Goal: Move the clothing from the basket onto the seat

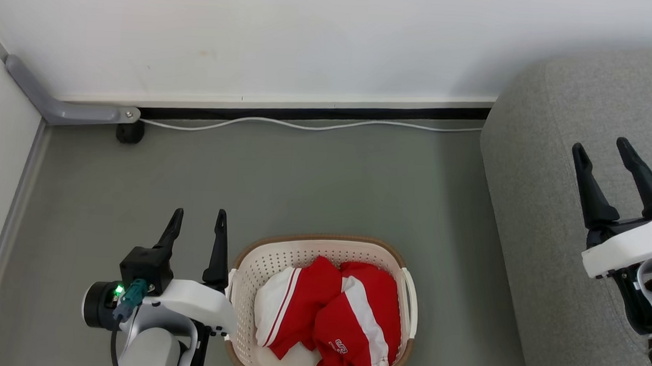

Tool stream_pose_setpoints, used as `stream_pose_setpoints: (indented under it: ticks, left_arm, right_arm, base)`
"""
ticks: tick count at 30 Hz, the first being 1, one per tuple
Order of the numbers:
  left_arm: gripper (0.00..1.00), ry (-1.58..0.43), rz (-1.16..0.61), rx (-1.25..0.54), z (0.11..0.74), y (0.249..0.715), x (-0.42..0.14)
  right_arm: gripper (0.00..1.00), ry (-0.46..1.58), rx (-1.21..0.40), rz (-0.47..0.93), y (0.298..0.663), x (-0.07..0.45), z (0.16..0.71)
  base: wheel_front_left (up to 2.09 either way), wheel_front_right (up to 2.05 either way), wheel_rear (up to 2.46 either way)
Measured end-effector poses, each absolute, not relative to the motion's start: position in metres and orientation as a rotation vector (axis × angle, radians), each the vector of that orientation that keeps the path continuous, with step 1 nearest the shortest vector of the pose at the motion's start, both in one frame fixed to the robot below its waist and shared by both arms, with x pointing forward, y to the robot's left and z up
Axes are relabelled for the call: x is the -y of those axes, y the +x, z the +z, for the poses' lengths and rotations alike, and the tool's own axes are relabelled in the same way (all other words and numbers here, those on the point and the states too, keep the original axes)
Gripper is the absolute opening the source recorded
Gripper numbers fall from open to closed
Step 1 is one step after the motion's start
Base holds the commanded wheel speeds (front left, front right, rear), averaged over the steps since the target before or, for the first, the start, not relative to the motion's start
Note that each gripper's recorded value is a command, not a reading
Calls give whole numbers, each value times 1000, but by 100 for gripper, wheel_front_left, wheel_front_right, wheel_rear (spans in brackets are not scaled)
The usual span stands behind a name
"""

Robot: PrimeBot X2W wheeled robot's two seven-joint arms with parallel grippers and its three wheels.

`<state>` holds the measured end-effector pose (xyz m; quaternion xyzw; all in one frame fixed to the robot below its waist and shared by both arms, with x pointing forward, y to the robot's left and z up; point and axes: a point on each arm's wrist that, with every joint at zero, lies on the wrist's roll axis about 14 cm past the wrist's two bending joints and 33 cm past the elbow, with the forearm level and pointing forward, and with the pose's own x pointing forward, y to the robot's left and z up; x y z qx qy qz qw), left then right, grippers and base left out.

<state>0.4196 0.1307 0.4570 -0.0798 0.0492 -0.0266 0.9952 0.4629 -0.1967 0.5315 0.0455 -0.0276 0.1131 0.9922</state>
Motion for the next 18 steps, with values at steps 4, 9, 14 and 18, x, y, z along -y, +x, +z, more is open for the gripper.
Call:
stream_pose_setpoints:
  ticks: [4, 9, 14, 18]
  left_arm:
    - [100, -161, -69, -153, 438, 423, -119]
    - [100, -191, -93, -210, 417, 435, -98]
    - [100, -221, -127, -302, 384, 444, -72]
    - [100, -244, -155, -367, 358, 455, -52]
  right_arm:
    - [100, 89, 66, 224, 474, 203, 531]
    - [100, 89, 104, 216, 495, 212, 537]
    - [100, 94, 125, 213, 517, 220, 534]
    - [100, 84, 130, 211, 534, 227, 525]
  base:
    - [0, 0, 0]
    - [0, 0, 0]
    - [0, 0, 0]
    - [0, 0, 0]
